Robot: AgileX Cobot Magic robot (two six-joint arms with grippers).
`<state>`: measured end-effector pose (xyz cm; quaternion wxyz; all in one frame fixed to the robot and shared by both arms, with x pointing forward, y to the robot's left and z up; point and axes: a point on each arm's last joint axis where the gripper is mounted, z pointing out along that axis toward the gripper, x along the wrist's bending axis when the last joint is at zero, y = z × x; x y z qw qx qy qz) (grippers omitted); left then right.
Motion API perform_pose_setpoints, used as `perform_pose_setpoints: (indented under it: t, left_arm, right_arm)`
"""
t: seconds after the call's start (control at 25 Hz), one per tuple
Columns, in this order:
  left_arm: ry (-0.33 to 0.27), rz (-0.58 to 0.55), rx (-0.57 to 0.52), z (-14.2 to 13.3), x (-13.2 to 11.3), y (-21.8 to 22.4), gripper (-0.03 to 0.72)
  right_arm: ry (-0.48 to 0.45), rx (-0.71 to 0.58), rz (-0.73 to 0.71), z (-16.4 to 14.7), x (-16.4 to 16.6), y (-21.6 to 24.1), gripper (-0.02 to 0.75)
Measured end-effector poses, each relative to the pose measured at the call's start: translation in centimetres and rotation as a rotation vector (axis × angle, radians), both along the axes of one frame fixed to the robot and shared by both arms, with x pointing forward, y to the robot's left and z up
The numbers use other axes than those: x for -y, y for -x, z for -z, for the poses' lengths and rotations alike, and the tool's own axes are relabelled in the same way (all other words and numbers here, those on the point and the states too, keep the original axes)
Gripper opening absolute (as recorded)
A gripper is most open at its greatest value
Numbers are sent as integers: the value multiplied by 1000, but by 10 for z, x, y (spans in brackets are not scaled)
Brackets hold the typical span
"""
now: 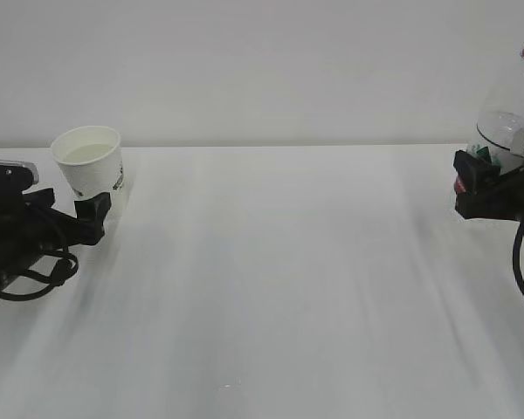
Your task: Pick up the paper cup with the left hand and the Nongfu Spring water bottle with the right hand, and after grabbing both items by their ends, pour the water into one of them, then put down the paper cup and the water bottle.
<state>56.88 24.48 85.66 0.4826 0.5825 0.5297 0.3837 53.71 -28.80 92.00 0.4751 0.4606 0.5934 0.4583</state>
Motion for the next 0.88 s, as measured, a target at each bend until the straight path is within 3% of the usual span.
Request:
perform_pose_setpoints:
  t: [0.56, 0.88]
  left_arm:
    - [-20, 99, -55, -23, 5, 66, 659]
    - [-17, 130, -29, -32, 11, 73, 638]
  right_arm:
    - [-9, 2, 27, 1, 2, -5, 495]
    - [-10, -8, 30, 13, 2, -24, 495]
